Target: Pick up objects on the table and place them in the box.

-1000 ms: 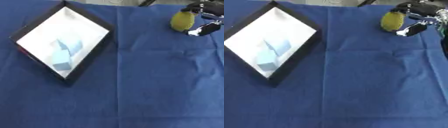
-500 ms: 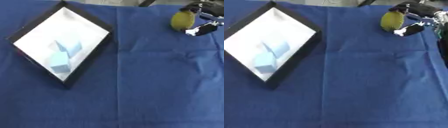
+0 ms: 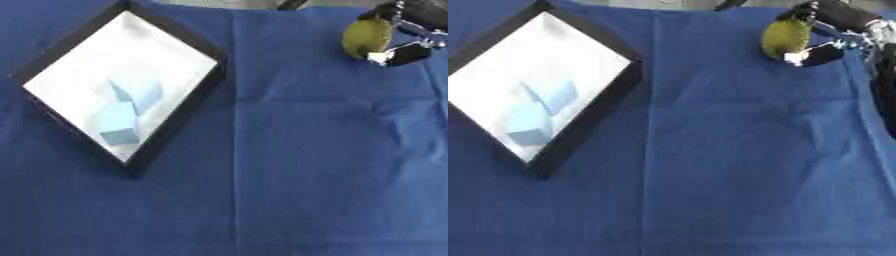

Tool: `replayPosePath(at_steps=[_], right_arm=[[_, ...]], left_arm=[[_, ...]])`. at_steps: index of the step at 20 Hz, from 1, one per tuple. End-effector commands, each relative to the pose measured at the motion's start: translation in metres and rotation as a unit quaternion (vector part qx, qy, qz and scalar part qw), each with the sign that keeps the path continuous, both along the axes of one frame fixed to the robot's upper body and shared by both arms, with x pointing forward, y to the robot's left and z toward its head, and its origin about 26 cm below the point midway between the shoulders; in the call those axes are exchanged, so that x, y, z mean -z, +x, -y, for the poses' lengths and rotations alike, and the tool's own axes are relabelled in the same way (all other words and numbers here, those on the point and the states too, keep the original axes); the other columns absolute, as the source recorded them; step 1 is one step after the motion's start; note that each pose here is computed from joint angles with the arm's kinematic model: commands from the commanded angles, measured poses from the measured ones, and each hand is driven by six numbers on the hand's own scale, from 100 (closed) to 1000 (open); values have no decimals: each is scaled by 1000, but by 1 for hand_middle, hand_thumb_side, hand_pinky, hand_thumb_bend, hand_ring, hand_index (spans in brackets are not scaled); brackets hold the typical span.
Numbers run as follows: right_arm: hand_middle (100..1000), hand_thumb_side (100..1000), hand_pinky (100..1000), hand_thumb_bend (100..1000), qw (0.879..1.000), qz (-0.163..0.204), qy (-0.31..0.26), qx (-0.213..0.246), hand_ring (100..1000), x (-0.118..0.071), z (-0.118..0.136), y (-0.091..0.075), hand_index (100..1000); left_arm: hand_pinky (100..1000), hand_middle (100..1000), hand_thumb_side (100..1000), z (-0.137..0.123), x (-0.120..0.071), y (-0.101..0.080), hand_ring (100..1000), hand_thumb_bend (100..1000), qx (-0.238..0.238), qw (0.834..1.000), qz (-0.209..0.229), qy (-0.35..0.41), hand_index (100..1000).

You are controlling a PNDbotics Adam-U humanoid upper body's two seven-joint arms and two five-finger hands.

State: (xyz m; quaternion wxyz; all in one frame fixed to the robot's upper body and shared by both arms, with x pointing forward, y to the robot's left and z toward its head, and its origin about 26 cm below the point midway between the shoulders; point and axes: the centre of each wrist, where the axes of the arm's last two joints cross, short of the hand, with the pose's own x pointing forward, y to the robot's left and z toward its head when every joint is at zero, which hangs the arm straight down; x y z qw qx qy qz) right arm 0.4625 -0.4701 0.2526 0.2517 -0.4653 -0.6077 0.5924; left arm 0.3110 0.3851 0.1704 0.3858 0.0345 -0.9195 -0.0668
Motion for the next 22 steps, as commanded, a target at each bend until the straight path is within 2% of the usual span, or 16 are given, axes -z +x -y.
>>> replayPosePath(at_steps=[1,2,3,4,7,8,9,10,16,22], right_arm=[[635,658,800,225,999,54,-2,8,738,-18,4,-3,821],[599,644,783,188,998,65,3,7,719,-18,3,-2,776],[595,644,781,187,997,76,8,4,717,-18,3,-2,771],[546,634,783,164,996,87,16,-2,722,-18,2,-2,717],[510,548,788,134,992,112,42,-29,719,-17,3,-2,664],[493,493,789,109,991,119,51,-39,714,-18,3,-3,626],[474,559,788,100,989,125,59,-47,704,-18,4,-3,594],[465,454,789,100,988,129,64,-53,701,-19,3,-2,585],[459,405,797,100,985,140,67,-74,694,-26,-7,1,574],[466,355,800,100,980,154,82,-91,689,-43,-14,1,585]], left_arm=[[666,922,612,-2,-10,0,1000,100,4,1000,13,12,670],[665,921,613,-2,-9,0,1000,100,4,1000,12,12,669],[665,920,613,-2,-9,-1,1000,100,3,1000,11,13,669],[664,919,614,-2,-8,-1,1000,100,4,1000,10,13,668],[663,916,614,-2,-7,-1,1000,100,5,1000,7,13,667],[663,914,613,-2,-7,-1,1000,100,5,1000,6,13,666],[662,914,613,-3,-7,-1,1000,100,5,1000,5,12,666],[662,911,613,-3,-7,-2,1000,100,5,1000,4,12,664],[658,907,612,-3,-6,-3,1000,100,6,1000,-1,12,661],[657,907,610,-5,-5,-4,1000,100,6,1000,-9,10,660]])
